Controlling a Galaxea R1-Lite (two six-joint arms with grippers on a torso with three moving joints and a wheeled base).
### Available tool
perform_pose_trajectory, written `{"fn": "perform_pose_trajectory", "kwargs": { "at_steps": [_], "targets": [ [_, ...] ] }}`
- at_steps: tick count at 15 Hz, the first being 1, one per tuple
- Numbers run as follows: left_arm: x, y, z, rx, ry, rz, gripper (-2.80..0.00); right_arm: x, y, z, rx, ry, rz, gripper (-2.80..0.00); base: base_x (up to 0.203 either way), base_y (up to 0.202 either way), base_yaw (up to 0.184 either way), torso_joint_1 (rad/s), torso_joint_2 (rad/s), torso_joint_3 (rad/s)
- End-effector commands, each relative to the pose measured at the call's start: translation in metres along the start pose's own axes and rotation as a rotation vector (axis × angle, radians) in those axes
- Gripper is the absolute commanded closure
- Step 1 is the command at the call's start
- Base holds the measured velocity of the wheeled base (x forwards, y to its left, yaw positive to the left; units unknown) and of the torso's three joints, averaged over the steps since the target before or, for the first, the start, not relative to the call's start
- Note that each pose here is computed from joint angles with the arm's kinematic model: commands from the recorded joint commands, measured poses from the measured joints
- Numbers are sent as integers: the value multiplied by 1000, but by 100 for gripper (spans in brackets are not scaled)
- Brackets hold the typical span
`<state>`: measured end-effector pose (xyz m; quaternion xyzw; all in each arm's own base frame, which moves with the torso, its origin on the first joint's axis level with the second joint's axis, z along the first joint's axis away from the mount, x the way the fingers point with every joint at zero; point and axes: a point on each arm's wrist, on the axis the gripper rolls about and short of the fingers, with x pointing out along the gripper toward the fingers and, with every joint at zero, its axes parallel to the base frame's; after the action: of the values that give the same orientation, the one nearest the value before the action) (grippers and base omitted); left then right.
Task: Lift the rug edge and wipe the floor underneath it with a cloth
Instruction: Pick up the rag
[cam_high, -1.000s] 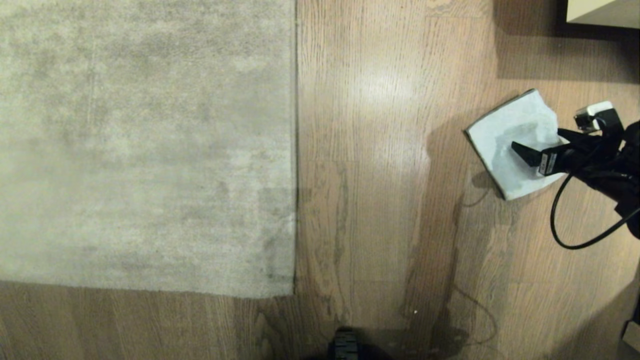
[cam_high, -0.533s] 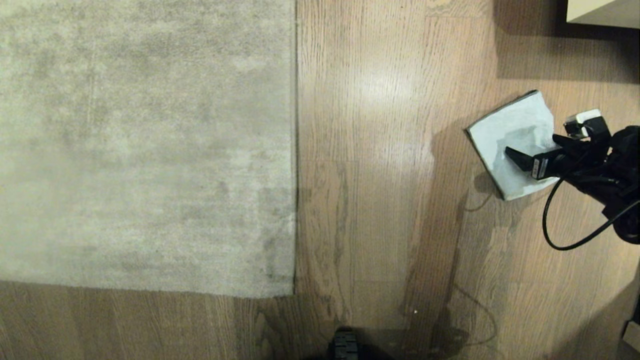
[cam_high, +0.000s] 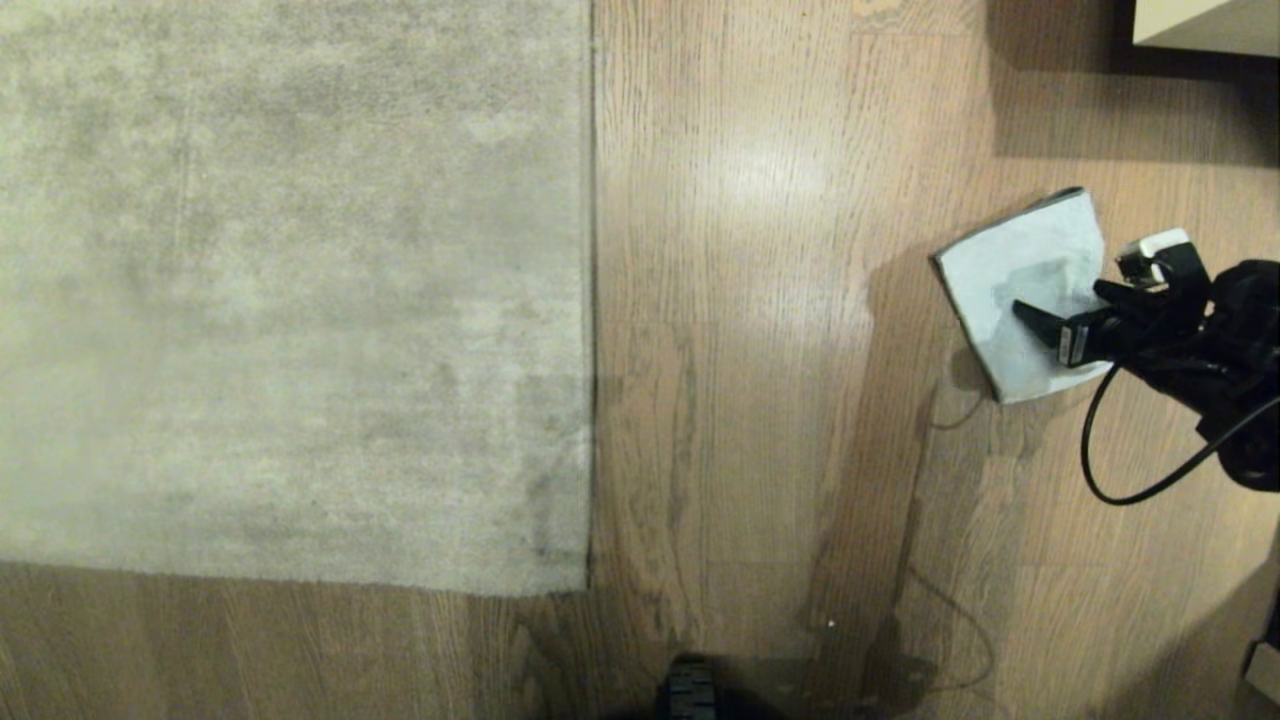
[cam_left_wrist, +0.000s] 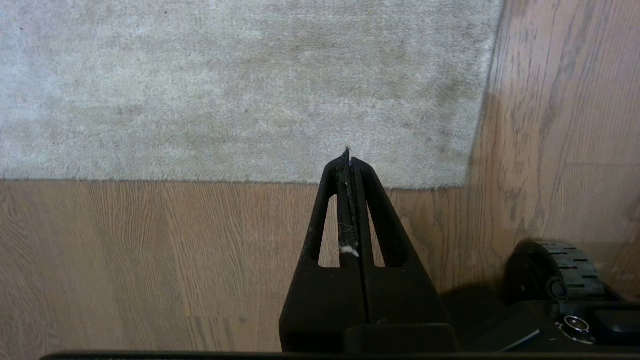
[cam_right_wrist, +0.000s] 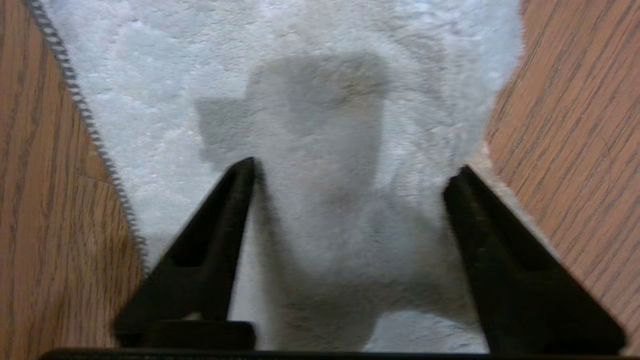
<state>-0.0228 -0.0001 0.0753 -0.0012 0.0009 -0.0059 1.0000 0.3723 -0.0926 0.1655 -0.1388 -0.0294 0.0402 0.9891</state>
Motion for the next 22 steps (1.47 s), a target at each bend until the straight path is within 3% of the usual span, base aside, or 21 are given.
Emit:
{"fn": "perform_pose_trajectory", "kwargs": {
  "at_steps": [1,14,22],
  "targets": [
    [0,0,0,-1,0,1,0,0,0,0,-2,-4,1,0,0,0,0,0,0,0],
    [0,0,0,-1,0,0,0,-4,-3,7,-7,-20,-9,0,0,0,0,0,0,0],
    [0,0,0,0,0,1,0,-30,5,9,-3,-12,-11,0,0,0,0,0,0,0]
  ]
}}
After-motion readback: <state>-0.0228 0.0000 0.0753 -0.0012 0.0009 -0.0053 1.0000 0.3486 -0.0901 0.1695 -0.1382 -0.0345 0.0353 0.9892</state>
